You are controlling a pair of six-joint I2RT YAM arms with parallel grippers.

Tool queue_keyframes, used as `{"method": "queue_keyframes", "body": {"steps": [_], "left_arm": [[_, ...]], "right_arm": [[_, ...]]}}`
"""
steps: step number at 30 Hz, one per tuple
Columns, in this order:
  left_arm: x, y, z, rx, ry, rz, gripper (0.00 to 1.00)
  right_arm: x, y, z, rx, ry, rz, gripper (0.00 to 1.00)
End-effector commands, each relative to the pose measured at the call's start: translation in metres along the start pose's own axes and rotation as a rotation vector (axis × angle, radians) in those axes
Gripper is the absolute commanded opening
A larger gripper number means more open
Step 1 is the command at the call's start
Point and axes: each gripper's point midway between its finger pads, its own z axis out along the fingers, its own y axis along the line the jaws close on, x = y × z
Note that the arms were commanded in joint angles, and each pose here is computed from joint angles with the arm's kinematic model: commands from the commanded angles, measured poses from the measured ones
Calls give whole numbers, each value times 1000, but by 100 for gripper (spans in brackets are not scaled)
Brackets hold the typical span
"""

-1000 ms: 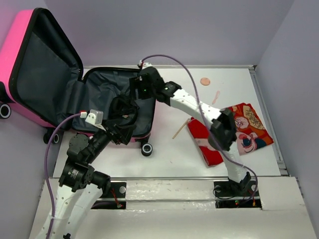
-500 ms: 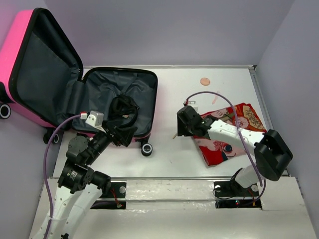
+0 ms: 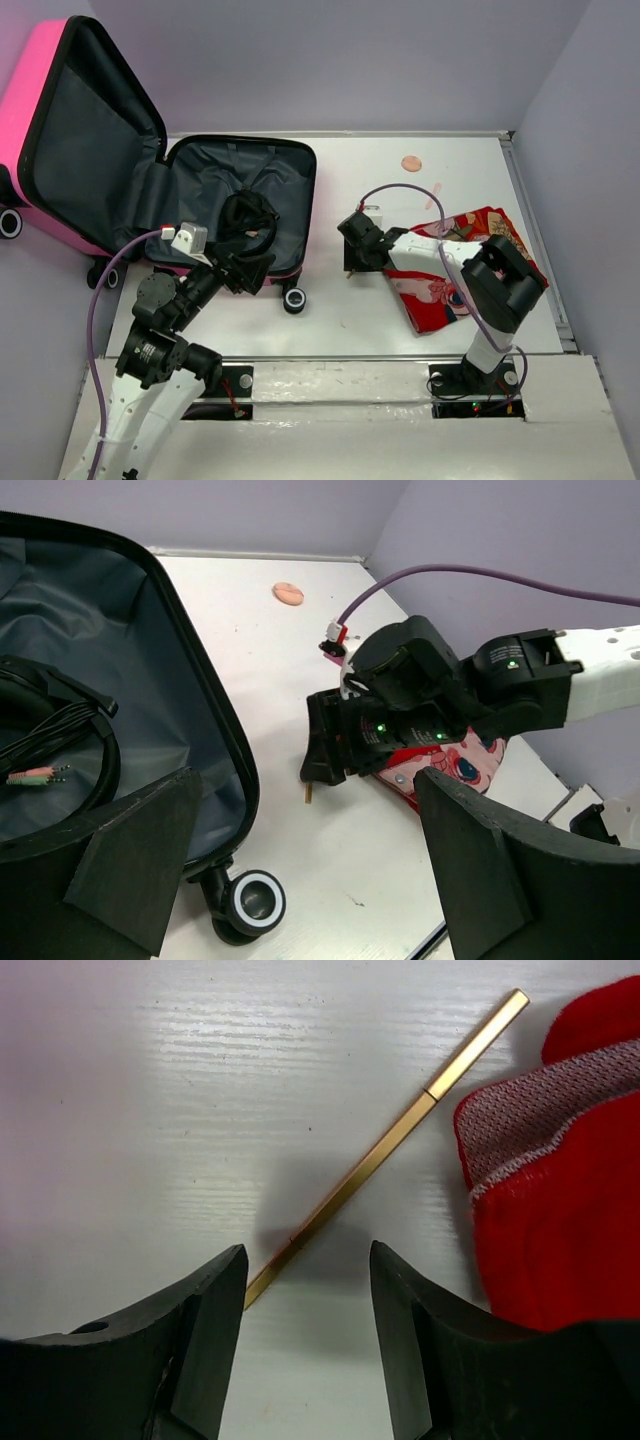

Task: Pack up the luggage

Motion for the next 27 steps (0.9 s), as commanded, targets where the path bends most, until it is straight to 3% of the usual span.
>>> {"method": "queue_keyframes", "body": {"steps": [1, 4, 5, 10, 11, 13, 17, 21, 24, 27], "left_arm": [[-13, -12, -3, 46, -42, 8, 99], [-13, -13, -3, 51, -44, 8, 99], [-13, -13, -4, 53, -44, 8, 99], [-14, -15, -5, 59, -48, 11, 99], [-14, -15, -5, 59, -48, 11, 99], [-14, -15, -5, 58, -48, 11, 99], [-13, -14, -4, 56, -44, 9, 99], [-12, -14, -3, 54, -40, 9, 99], [-13, -12, -3, 46, -41, 8, 99], [-13, -10, -3, 34, -40, 5, 99]], "right_arm": [[-31, 14, 13, 7, -85, 44, 55], [-31, 13, 19, 28, -80, 32, 43], [-27, 11, 23, 42, -67, 25, 35], [-20, 4, 26, 73, -46, 5, 21], [-19, 4, 27, 75, -44, 5, 13], [-22, 3, 24, 75, -57, 11, 7], [-53, 8, -2, 48, -148, 15, 7], [-100, 29, -58, -54, -295, -22, 7], [-141, 92, -114, -280, -403, -70, 7], [-167, 152, -142, -447, -447, -127, 7]]}}
